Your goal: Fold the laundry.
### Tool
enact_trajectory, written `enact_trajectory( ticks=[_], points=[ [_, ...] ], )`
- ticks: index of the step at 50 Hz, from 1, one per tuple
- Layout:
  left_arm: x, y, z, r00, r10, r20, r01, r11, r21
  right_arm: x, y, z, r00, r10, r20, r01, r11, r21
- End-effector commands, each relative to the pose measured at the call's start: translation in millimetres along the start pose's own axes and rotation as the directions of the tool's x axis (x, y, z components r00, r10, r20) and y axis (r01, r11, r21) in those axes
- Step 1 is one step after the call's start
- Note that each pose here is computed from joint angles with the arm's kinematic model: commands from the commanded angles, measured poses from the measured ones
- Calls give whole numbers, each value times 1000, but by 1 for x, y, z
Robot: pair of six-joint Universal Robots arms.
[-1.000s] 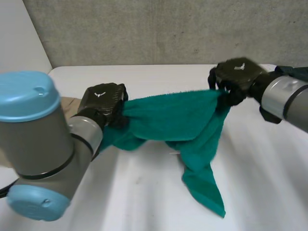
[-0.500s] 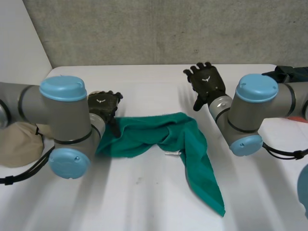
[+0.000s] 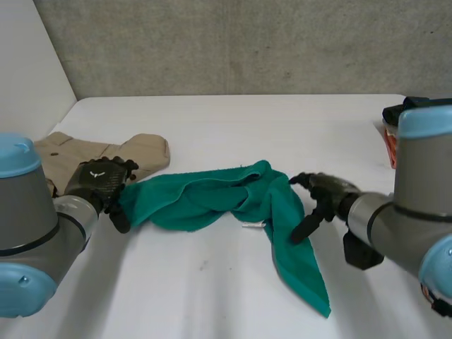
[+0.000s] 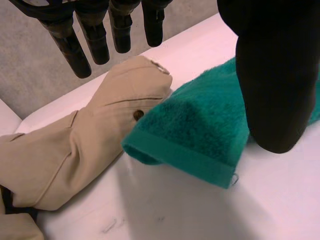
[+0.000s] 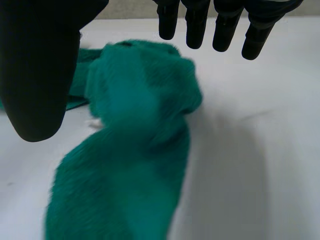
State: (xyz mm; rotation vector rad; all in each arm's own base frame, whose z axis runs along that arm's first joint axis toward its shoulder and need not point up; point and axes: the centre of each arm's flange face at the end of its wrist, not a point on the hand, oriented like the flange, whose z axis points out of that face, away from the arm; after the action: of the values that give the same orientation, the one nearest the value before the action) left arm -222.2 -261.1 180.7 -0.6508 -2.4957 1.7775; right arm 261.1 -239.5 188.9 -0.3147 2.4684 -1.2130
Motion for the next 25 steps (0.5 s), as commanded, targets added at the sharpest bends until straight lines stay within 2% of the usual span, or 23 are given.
enact_trajectory(
  ticks=[1,17,21,25],
  points=[
    [6,18,21,1000,0,-13,0,1000,-27,-7,20,7,999,33,10,-33,999,31],
    [15,23,54,1000,14,17,-16,994,107,-16,31,42,998,16,-57,-9,993,115],
    [9,8,47,999,1,41,-8,987,157,-15,21,48,996,19,-90,-5,988,152],
    [-4,-21,31,997,-26,68,9,971,240,-8,-11,42,993,-34,-112,58,975,216]
  ],
)
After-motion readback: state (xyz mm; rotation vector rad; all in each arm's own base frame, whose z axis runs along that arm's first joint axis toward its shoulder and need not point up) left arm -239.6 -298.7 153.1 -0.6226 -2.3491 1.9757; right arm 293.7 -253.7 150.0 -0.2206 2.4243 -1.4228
